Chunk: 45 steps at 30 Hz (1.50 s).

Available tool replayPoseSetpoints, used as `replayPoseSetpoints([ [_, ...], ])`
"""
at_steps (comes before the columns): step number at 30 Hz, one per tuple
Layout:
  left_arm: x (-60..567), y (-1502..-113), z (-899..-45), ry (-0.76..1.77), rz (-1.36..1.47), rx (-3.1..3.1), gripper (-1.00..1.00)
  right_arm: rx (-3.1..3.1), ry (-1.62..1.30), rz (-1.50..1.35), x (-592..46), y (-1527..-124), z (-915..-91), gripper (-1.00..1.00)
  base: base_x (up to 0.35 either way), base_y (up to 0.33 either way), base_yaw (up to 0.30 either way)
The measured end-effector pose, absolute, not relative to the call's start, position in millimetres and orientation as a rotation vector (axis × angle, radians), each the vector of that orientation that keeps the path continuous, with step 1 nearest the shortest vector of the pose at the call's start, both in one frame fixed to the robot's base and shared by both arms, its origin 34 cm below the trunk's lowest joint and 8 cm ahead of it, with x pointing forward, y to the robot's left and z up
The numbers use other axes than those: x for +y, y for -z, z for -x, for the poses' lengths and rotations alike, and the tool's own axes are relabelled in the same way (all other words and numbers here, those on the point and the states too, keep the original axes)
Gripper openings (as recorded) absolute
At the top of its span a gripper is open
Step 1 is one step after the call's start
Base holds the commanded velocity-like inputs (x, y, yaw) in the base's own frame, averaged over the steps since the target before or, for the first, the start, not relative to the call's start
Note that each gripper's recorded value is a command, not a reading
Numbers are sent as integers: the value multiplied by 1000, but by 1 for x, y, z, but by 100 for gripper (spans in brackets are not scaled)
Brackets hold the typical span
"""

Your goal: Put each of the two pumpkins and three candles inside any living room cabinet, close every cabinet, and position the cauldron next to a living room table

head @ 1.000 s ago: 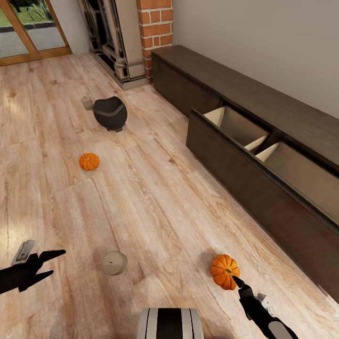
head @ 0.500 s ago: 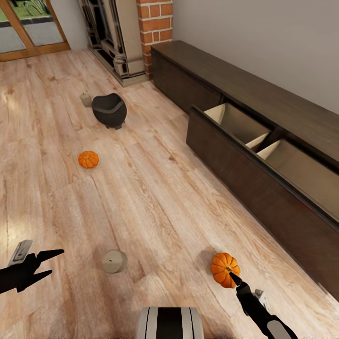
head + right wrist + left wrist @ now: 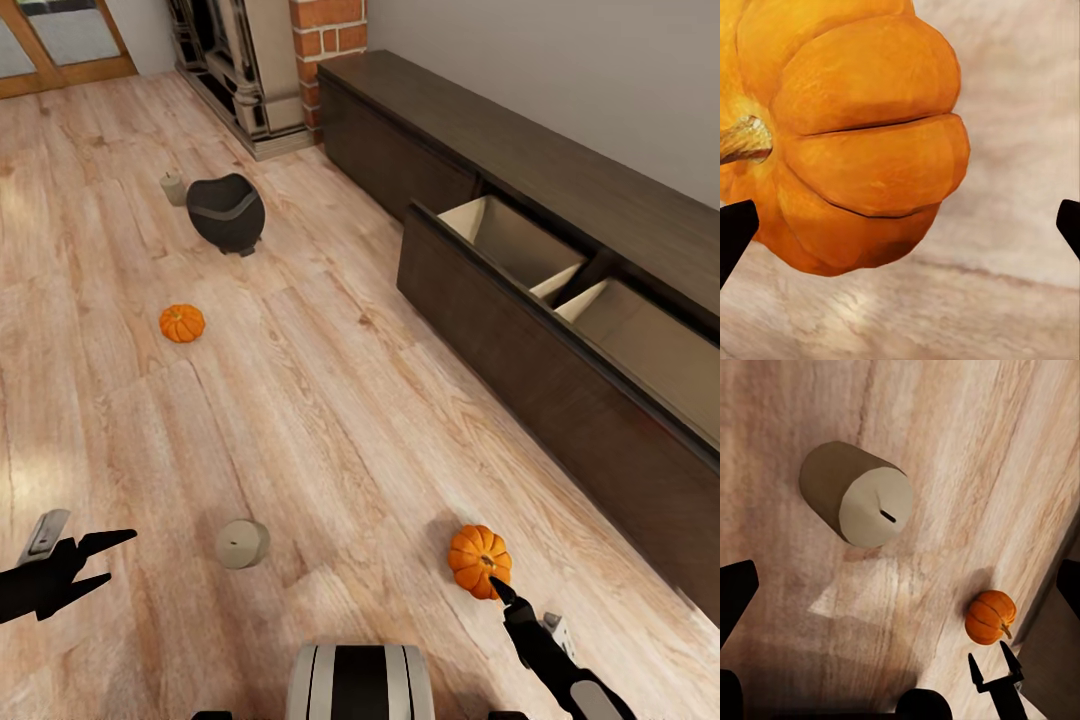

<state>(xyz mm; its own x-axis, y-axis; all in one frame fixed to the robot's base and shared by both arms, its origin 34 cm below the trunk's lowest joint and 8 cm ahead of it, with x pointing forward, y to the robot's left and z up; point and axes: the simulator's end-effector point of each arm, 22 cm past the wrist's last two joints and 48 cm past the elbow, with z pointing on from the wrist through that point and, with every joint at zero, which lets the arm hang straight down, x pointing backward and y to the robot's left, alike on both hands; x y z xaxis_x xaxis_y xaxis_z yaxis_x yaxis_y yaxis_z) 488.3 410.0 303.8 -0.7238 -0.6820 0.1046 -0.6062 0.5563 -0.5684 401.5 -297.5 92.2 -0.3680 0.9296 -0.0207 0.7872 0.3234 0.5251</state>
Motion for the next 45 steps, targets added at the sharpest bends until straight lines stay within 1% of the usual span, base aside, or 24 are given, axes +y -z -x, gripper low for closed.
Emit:
replayPoseSetpoints([
  [8, 409, -304, -488, 897, 1105, 2656, 100, 2232, -691, -1499, -296, -102, -419, 100, 0, 0, 0],
  [16, 409, -295, -484, 892, 1121, 2672, 100, 2229, -687, -1477, -299, -100, -425, 100, 0, 0, 0],
  [37, 409, -269, -471, 872, 1165, 2722, 100, 2274, -646, -1510, -301, -79, -401, 100, 0, 0, 0],
  [45, 409, -265, -449, 858, 1200, 2752, 100, 2273, -646, -1510, -300, -79, -401, 100, 20, 10, 0],
])
